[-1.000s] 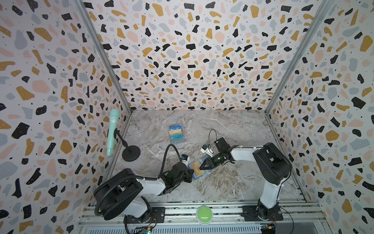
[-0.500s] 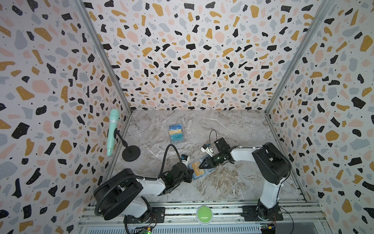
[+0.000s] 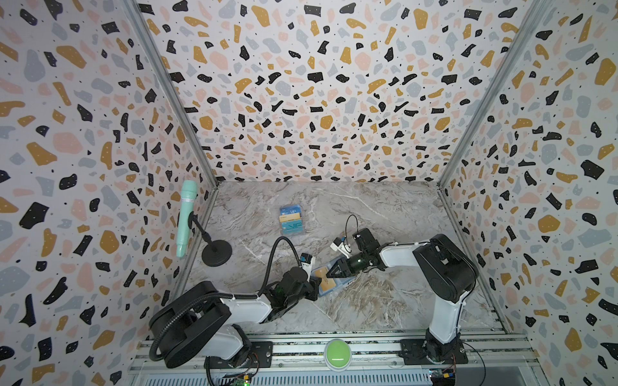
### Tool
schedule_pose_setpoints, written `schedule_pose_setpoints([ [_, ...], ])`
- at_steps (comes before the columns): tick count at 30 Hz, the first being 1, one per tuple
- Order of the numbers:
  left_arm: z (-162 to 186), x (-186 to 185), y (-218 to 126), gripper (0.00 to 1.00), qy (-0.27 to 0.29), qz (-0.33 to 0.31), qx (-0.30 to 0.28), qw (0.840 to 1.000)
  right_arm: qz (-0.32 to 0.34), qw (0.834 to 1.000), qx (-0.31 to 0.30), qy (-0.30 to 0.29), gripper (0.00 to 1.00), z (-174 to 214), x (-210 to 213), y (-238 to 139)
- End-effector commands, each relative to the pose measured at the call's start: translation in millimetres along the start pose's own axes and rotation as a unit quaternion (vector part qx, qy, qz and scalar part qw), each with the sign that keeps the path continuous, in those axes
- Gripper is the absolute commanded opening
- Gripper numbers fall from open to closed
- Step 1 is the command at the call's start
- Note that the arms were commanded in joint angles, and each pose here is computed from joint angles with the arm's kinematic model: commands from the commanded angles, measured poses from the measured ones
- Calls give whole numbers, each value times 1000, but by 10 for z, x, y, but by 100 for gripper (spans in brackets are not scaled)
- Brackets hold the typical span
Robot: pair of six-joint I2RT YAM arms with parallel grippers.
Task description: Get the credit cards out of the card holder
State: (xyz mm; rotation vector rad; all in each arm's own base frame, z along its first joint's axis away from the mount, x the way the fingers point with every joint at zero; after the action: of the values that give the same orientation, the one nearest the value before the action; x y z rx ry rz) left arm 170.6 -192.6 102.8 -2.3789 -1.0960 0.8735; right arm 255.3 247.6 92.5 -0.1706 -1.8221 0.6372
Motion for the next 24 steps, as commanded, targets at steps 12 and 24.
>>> schedule_pose_setpoints([
  [12,136,72,85,3,1,-15,15,1000,-22,999,19,28,46,100,-72,76],
  [24,267,155,-25,2,-7,-33,26,999,2,999,12,35,46,65,-147,30],
])
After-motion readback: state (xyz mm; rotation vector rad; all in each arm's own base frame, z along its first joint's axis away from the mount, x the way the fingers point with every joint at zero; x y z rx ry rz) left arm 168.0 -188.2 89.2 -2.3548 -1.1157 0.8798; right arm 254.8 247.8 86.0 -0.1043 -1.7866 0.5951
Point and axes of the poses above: each gripper's point midway between its finger pads, its own y axis out along the fingers, its own x axis along the line the jaws close on, z = x × y, the point moved 10 cm from there along -y, back along the fingers, and after that the axes turned 5 degrees about y, right-handed, at the moved point
